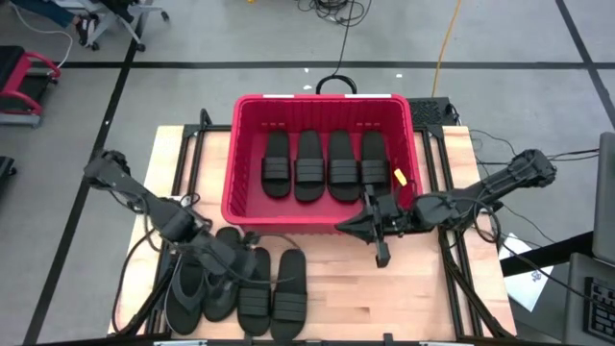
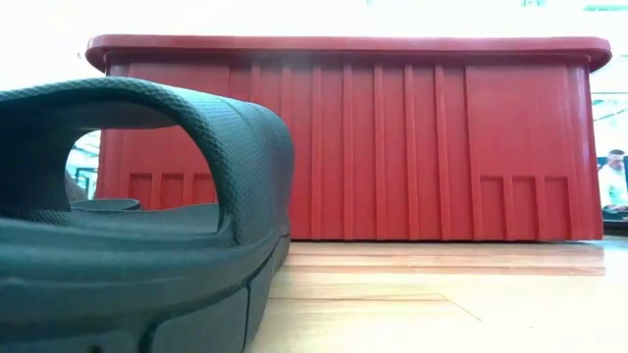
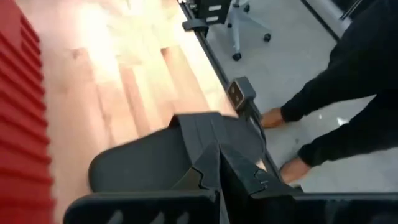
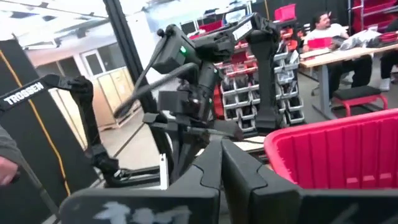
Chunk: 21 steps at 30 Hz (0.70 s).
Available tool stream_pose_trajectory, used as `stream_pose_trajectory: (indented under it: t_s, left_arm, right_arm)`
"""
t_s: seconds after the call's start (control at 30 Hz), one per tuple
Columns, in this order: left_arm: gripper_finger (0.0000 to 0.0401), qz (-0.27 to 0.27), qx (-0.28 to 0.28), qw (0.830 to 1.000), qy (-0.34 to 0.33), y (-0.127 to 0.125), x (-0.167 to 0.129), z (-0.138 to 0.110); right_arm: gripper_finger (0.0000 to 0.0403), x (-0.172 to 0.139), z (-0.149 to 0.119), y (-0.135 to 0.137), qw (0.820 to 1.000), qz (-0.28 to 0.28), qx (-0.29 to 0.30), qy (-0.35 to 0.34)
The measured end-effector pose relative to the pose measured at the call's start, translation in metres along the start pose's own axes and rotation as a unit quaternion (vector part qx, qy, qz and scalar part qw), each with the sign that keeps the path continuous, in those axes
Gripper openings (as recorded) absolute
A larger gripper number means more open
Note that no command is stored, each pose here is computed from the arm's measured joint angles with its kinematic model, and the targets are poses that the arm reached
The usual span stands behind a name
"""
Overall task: Pick and place slides into bin
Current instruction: Put the black slide into the red bin
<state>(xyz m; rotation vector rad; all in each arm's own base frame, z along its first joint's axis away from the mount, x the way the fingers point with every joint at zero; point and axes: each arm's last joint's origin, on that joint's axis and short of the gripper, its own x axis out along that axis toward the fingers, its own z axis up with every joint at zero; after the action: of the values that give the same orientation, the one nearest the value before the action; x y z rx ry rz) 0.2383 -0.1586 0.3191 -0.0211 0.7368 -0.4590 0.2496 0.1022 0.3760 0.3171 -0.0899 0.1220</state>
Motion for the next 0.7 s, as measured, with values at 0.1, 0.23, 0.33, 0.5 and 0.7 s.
stream_pose_trajectory:
  t_s: [0.1, 0.23, 0.33, 0.5, 0.7]
  left_arm:
    - [0.0006, 0.002, -0.023, 1.0, 0.005, 0.009, 0.018, 0.002]
    - [0.0014, 0.004, -0.052, 0.998, 0.034, 0.026, 0.039, 0.0]
    - [0.0034, -0.022, -0.044, 0.998, 0.05, 0.034, 0.058, -0.001]
    - [0.0092, -0.023, -0.065, 0.995, 0.075, 0.049, 0.097, -0.009]
    - [0.017, -0.071, -0.11, 0.986, 0.106, 0.06, 0.132, -0.022]
  right_arm:
    - [0.0, -0.004, -0.002, 0.003, 1.0, 0.004, 0.011, 0.018]
    - [0.0, -0.014, 0.005, 0.005, 0.999, 0.029, 0.037, 0.027]
    - [0.0, -0.021, 0.009, 0.008, 0.996, 0.066, 0.059, 0.035]
    - [0.0, -0.035, 0.016, 0.015, 0.99, 0.103, 0.081, 0.046]
    - [0.0, -0.051, 0.018, 0.023, 0.984, 0.122, 0.11, 0.07]
